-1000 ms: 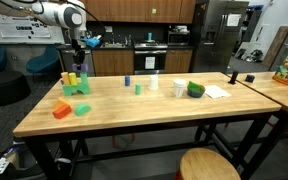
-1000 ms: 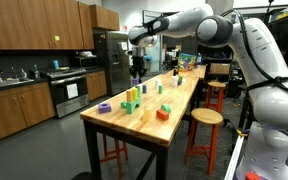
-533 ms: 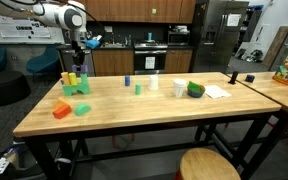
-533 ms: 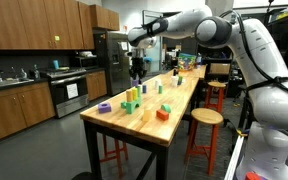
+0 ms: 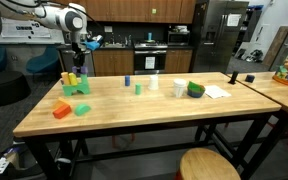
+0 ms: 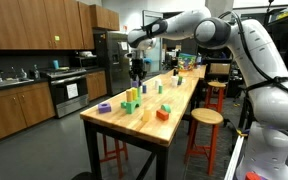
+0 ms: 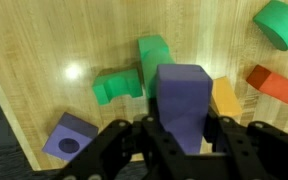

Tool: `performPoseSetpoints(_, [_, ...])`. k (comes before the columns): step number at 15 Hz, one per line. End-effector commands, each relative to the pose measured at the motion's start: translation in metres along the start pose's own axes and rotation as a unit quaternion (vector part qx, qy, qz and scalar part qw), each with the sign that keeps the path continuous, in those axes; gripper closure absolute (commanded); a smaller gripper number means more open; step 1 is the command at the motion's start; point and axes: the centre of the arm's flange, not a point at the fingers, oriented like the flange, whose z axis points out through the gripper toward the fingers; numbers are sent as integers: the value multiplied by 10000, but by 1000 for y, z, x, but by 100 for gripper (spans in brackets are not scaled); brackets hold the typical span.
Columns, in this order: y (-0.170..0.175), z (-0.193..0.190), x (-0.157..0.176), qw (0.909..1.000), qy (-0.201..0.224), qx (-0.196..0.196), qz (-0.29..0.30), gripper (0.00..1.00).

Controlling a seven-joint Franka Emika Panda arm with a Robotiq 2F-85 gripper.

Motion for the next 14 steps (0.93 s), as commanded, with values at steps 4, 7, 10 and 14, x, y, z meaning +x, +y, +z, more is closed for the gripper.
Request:
performPoseSetpoints(4, [3, -6, 4, 10000, -27, 8, 4, 84])
performPoseSetpoints(7, [2, -6, 4, 10000, -24, 9, 7, 84])
performPoseSetpoints(10, [2, -6, 4, 10000, -25, 2, 4, 84])
performPoseSetpoints(14, [1, -7, 4, 10000, -20, -5, 0, 84])
